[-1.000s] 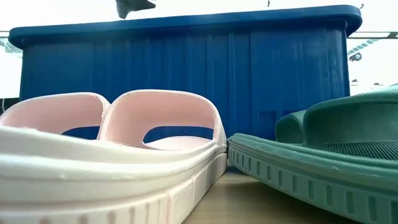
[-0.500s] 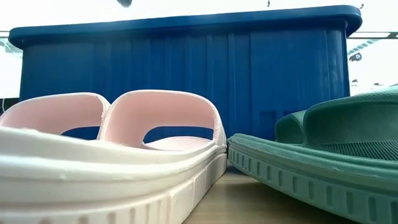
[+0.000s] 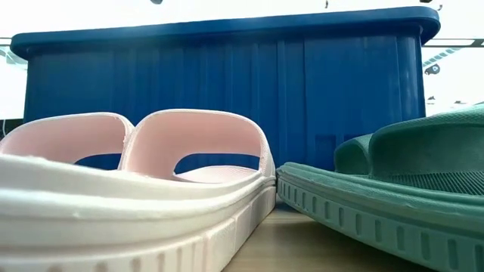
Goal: Pick and place slides into bin
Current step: Adjust the blue bin
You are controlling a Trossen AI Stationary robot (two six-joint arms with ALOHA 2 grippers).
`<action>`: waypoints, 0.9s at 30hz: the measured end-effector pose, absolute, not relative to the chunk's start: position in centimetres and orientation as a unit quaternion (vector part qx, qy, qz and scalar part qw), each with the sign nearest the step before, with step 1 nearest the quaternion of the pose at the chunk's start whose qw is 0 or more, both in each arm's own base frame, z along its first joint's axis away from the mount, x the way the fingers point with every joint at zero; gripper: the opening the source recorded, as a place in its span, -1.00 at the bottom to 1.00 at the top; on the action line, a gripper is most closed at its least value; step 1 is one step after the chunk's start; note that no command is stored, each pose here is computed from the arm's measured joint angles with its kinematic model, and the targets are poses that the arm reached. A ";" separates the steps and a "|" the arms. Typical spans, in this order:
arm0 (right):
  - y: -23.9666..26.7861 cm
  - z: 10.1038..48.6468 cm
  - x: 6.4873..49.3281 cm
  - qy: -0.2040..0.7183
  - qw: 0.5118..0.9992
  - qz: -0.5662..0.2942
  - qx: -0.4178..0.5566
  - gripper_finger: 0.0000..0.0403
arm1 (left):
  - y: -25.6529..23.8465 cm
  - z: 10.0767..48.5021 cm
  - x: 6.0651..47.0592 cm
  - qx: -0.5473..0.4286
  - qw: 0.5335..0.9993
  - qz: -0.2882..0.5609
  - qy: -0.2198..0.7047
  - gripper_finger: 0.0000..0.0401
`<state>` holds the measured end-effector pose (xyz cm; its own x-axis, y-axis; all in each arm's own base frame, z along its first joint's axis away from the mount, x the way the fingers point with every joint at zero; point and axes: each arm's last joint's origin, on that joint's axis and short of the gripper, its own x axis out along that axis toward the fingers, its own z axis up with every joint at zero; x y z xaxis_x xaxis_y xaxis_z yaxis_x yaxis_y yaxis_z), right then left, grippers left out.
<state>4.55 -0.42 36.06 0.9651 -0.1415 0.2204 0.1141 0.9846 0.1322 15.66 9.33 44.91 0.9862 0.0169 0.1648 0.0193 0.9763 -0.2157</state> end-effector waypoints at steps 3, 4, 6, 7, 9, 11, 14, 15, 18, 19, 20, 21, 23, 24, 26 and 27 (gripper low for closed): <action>-0.4 35.9 3.7 -0.117 0.989 -0.063 0.059 -0.68 | 9.5 44.9 15.8 -0.109 0.990 0.005 -0.086 -0.16; -0.4 35.7 3.6 -0.113 0.990 -0.063 0.059 -0.68 | 9.5 44.9 15.9 -0.109 0.990 0.005 -0.086 -0.16; -0.4 35.4 3.4 -0.104 0.990 -0.063 0.064 -0.68 | 9.6 44.8 16.2 -0.118 0.989 0.002 -0.083 -0.16; -0.4 35.3 3.4 -0.099 0.991 -0.062 0.069 -0.68 | 9.7 44.7 16.4 -0.125 0.989 0.001 -0.081 -0.16; -0.4 35.0 3.3 -0.087 0.991 -0.062 0.074 -0.69 | 9.8 44.4 16.8 -0.133 0.988 -0.002 -0.075 -0.16; -0.4 34.8 3.3 -0.076 0.992 -0.063 0.077 -0.68 | 10.0 44.2 17.2 -0.141 0.988 -0.004 -0.070 -0.16; -0.5 34.6 3.1 -0.075 0.991 -0.077 0.080 -0.69 | 10.2 43.9 17.6 -0.150 0.987 -0.002 -0.064 -0.16; -0.5 34.6 3.0 -0.077 0.990 -0.085 0.085 -0.69 | 10.4 43.8 17.7 -0.155 0.986 -0.002 -0.061 -0.16; -0.5 34.3 2.8 -0.075 0.989 -0.088 0.092 -0.71 | 10.5 43.2 17.9 -0.178 0.983 0.003 -0.041 -0.16; -0.5 34.3 2.6 -0.078 0.989 -0.088 0.095 -0.71 | 10.5 43.0 17.7 -0.186 0.982 0.010 -0.030 -0.16; -0.5 34.4 2.4 -0.082 0.988 -0.087 0.098 -0.71 | 10.6 42.8 17.4 -0.196 0.980 0.024 -0.018 -0.16; -0.5 34.3 2.3 -0.085 0.988 -0.087 0.098 -0.71 | 10.6 42.7 17.0 -0.202 0.979 0.039 -0.010 -0.16; -0.5 34.3 2.0 -0.089 0.987 -0.087 0.098 -0.70 | 10.5 42.6 16.2 -0.201 0.978 0.062 -0.001 -0.16; -0.5 34.3 2.0 -0.087 0.988 -0.087 0.098 -0.70 | 10.3 42.8 15.8 -0.196 0.978 0.065 -0.005 -0.16; -0.5 34.2 1.8 -0.087 0.988 -0.087 0.095 -0.69 | 9.9 43.1 15.3 -0.190 0.980 0.063 -0.013 -0.16; -0.5 34.2 1.8 -0.085 0.988 -0.087 0.094 -0.69 | 9.7 43.3 15.1 -0.187 0.980 0.061 -0.017 -0.16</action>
<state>1.82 -0.54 34.17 0.9702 -0.1889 0.1517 0.1569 0.9669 0.2010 15.09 9.67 43.26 0.9920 0.1260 0.0099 -0.1136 0.9229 -0.3679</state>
